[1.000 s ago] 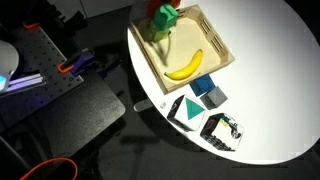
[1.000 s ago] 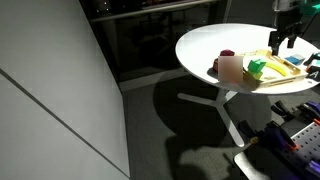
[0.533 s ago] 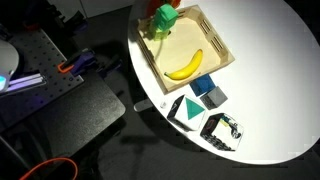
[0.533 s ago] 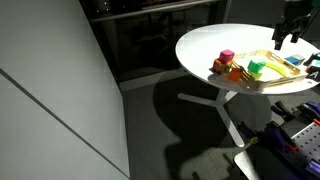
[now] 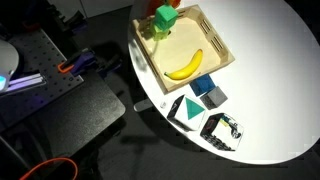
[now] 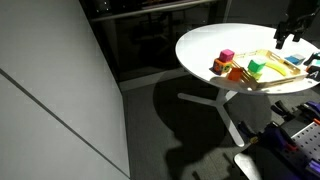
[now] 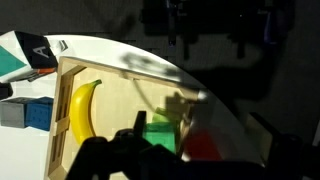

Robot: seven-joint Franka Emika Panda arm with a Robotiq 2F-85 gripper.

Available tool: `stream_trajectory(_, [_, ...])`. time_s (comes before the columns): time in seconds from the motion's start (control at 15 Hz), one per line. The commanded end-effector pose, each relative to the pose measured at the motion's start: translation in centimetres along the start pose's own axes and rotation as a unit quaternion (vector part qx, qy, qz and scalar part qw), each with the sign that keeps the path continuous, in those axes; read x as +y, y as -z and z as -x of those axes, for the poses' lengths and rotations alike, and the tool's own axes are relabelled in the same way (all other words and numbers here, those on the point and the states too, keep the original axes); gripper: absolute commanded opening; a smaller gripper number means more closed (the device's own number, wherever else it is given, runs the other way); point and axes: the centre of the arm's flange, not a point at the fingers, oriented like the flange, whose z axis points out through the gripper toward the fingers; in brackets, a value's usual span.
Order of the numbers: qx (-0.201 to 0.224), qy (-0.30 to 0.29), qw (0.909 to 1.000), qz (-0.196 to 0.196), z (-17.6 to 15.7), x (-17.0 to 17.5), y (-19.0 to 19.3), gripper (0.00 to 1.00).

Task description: Put the banana on the tray then stack the green blocks

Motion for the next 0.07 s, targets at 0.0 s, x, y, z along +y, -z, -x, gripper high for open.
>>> stream_trajectory(0.0, [0.000,0.000,1.0000,0.000,0.00,0.00,0.00,1.00])
